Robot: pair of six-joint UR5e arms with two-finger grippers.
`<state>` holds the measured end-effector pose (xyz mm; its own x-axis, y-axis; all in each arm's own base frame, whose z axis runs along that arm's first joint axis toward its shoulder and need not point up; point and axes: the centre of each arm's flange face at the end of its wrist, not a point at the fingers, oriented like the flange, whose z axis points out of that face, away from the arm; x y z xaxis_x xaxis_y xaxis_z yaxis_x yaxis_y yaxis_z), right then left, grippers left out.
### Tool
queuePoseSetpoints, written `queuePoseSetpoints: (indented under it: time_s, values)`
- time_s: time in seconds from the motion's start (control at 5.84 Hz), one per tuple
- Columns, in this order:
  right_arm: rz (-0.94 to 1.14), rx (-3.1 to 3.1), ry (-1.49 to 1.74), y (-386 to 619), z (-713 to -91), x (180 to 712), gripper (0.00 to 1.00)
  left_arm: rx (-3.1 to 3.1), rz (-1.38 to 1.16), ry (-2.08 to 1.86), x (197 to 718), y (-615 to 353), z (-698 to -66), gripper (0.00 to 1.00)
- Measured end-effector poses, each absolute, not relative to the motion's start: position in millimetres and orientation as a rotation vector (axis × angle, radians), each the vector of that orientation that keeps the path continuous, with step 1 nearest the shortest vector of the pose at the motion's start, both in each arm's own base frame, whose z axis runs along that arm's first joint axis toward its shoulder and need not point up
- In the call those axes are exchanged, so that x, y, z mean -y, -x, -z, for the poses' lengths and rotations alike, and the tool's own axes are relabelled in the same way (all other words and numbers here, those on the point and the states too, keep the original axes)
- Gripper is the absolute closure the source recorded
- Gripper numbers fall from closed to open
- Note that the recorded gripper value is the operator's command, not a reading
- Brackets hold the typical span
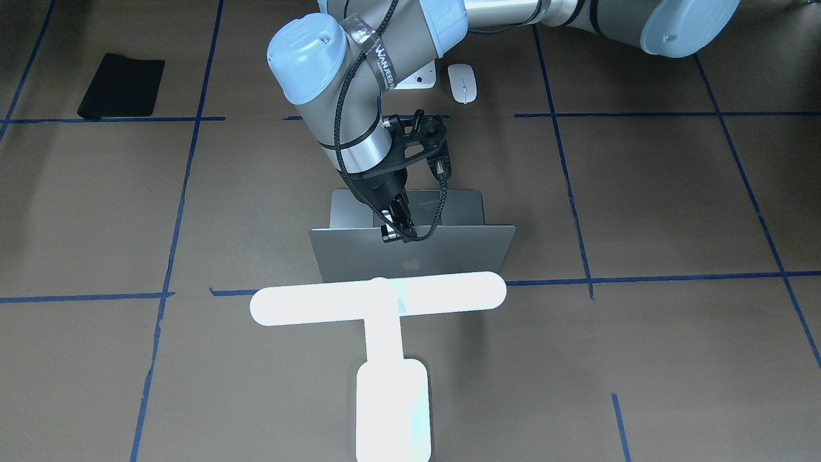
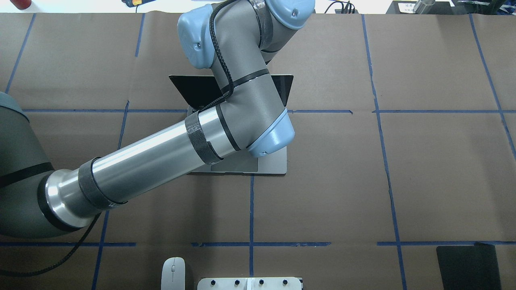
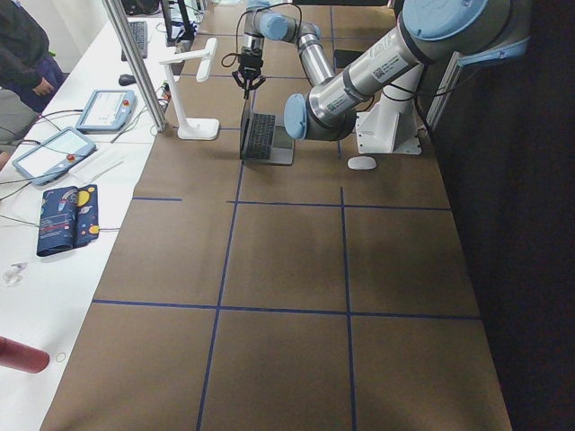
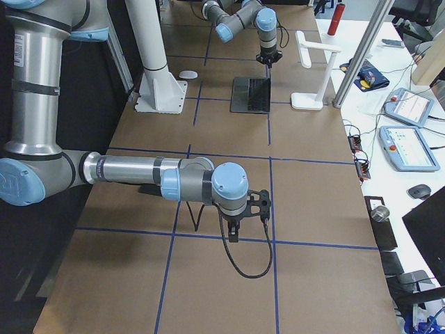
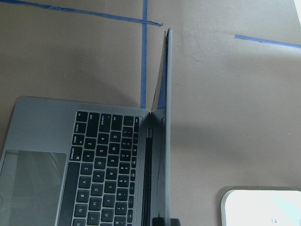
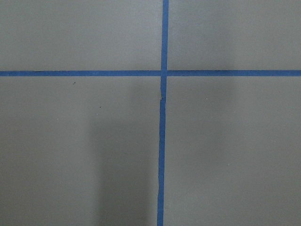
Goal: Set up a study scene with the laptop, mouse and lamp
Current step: 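Carry the laptop with the left gripper toward the white lamp, then lower the laptop in front of the lamp and open the left gripper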
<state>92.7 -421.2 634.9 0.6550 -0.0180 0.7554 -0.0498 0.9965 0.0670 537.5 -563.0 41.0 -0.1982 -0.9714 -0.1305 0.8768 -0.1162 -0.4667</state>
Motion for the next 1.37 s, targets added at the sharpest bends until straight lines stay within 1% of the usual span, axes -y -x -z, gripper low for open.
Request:
queuePoseSetpoints:
  time_s: [0.17,0.34,0.51,0.69,0.86,1.03,1.37]
  values:
    - [-0.018,0.857,-0.084,-93,-635,421,0.0,-0.523,1.713,0.243,563,-537,-40,0.87]
    - [-0.017,0.856,-0.084,-93,-635,421,0.0,-0.523,1.723,0.244,564,-537,-41,0.36]
    - [-0.018,0.856,-0.083,-93,-636,421,0.0,-0.523,1.724,0.244,564,-537,-41,0.15]
    - [-0.018,0.856,-0.081,-93,-637,421,0.0,-0.526,1.719,0.244,564,-536,-40,0.08]
    - [-0.019,0.855,-0.081,-93,-637,421,0.0,-0.53,1.71,0.243,562,-536,-39,0.06]
    - [-0.018,0.855,-0.081,-93,-637,421,0.0,-0.538,1.696,0.241,561,-534,-37,0.0]
    - [-0.019,0.855,-0.081,-93,-637,421,0.0,-0.602,1.601,0.249,538,-505,-30,0.0]
